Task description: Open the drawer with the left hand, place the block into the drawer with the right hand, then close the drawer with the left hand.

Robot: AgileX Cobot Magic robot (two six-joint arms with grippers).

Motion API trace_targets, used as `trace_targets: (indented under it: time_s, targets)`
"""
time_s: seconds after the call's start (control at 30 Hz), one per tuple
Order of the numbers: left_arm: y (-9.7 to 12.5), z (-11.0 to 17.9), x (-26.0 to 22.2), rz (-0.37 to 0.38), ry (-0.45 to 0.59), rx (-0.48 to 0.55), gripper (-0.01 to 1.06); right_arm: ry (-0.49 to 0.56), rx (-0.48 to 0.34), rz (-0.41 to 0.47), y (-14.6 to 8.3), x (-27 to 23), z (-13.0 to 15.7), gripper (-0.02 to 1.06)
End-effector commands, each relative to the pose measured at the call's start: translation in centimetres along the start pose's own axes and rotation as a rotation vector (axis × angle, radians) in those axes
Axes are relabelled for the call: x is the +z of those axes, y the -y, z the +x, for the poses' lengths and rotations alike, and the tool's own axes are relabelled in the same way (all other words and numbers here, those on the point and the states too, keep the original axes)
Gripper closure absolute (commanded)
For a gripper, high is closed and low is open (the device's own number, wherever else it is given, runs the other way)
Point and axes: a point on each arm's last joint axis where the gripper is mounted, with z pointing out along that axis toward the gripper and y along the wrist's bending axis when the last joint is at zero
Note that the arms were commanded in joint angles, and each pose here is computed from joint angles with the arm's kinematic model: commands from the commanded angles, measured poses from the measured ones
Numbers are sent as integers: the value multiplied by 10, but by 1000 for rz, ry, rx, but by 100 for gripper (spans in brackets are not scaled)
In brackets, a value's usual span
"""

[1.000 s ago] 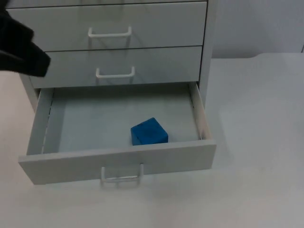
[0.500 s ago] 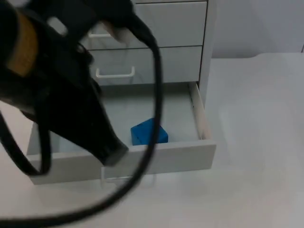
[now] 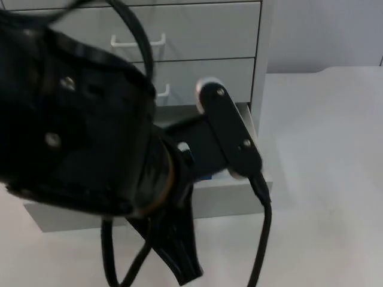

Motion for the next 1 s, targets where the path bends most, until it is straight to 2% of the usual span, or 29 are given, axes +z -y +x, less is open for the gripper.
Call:
trace_targets:
  time_s: [0.0,0.13,0.33,0.47,0.57,0.73,0.97]
  targets:
    - [6,0,7,8,5,27,105,9,-11,3,1,1,2,26]
    - [10,1,21,-28,-15,55,105,8,-11,3,1,1,2,26]
    - [20,4,42,-40,-45,132,105,15,-11,3,1,1,2,26]
    - [22,7,54,-89,-68,154,105,15,-11,3,1,1,2,26]
    - [21,7,62,-157,-56,138,105,15,-11,3,1,1,2,26]
    - [22,4,68,-182,-13,158,105,18,-13,4,1,1,1,26]
    - [19,2,75,-277,23,169,105,18,-13,4,1,1,1,26]
